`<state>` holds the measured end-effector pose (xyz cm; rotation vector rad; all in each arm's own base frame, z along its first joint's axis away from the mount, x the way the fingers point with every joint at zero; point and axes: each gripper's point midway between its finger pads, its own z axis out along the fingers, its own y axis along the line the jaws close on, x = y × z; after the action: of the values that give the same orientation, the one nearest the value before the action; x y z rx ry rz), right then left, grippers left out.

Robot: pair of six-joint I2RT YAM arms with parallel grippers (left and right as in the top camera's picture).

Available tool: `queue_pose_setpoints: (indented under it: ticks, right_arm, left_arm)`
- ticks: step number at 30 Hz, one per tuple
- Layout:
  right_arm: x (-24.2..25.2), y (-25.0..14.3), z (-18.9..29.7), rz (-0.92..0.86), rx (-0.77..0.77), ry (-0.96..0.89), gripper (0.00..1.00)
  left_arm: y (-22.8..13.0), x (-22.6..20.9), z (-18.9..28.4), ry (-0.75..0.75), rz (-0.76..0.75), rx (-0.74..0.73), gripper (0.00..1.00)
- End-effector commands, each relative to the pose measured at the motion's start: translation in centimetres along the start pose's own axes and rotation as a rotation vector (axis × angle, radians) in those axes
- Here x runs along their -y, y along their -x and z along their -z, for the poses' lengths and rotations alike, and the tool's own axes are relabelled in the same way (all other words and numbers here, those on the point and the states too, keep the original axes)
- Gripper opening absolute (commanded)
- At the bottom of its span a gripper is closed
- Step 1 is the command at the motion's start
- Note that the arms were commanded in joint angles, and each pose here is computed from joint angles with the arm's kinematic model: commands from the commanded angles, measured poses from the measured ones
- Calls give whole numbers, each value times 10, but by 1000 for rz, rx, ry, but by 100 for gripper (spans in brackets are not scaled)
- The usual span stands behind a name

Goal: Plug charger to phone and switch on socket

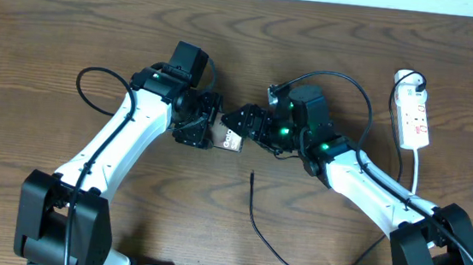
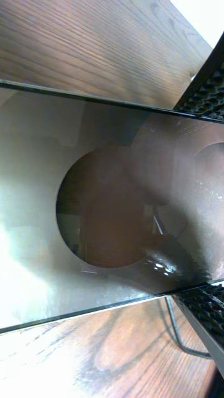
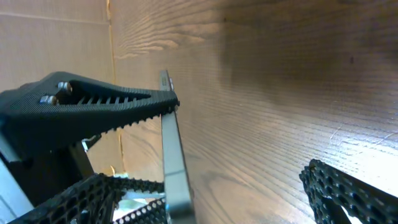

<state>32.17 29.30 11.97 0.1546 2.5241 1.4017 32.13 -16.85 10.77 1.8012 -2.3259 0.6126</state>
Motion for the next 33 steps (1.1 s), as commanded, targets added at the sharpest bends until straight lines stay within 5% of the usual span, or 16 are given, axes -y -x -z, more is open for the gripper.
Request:
queue_pose_setpoints:
  ticks: [1,12,16,23,33]
  right_arm:
    - [-5,3,-2,-9,9,4,99]
    - [-3,1,-2,-17,1,-6,99]
    - [-2,-1,-3,-19,-5,-10,83]
    - [-7,-12,-9,37,-23,-13,89]
    - [-8,-18,-16,59,-10,-37,74]
  left_arm:
    - [-18,11,15,-44,2,-69,7]
    - [-36,6,11,-28,-13,-94,7]
    - [-39,5,9,-25,-15,-84,7]
    - [-43,4,8,-21,-10,-87,7]
    - [-43,3,8,-20,-10,-86,8]
